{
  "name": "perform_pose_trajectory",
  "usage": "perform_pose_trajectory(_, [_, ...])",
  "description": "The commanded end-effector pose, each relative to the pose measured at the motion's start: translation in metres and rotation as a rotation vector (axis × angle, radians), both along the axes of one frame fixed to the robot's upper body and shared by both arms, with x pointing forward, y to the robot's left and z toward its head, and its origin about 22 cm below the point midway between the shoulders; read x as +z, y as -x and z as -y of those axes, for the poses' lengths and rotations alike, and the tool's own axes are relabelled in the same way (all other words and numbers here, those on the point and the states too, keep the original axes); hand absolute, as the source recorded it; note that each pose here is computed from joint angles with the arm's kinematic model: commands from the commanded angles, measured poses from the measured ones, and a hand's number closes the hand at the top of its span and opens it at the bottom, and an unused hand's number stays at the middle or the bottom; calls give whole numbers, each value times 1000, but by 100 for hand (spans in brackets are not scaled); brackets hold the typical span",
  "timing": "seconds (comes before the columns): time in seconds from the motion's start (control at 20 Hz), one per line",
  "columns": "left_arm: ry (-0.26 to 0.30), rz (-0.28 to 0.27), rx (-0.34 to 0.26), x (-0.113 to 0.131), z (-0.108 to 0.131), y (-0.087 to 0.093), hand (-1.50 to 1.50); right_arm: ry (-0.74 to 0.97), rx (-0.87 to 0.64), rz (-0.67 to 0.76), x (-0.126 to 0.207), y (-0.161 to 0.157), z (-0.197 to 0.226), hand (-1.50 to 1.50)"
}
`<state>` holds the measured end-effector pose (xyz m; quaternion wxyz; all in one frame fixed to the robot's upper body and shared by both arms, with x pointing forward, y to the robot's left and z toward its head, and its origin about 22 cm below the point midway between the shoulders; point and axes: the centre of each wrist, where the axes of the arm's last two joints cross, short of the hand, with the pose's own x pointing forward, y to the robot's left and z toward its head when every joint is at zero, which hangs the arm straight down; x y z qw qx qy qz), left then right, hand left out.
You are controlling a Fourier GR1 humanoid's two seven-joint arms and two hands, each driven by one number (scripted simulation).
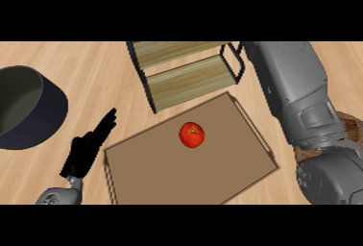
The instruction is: Pick the sweet potato from the placemat and place it in the tiered shelf
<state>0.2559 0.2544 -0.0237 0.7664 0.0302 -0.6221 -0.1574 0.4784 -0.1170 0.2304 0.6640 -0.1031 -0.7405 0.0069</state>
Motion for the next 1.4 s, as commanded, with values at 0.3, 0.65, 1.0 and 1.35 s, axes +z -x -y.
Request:
perform_pose_trajectory(0.3, [15,-15,52,-5,-11,12,0,-102,-426,40,5,0,139,-150])
perform_pose_trajectory(0.65, [6,-28,78,-15,-18,16,0,-54,-366,60,-9,23,223,-150])
perform_pose_trajectory(1.0, [-3,-16,78,-17,-15,17,0,33,-284,68,-11,52,291,-150])
perform_pose_trajectory(1.35, [-5,-33,79,-22,-12,15,0,93,-259,41,1,57,299,-150])
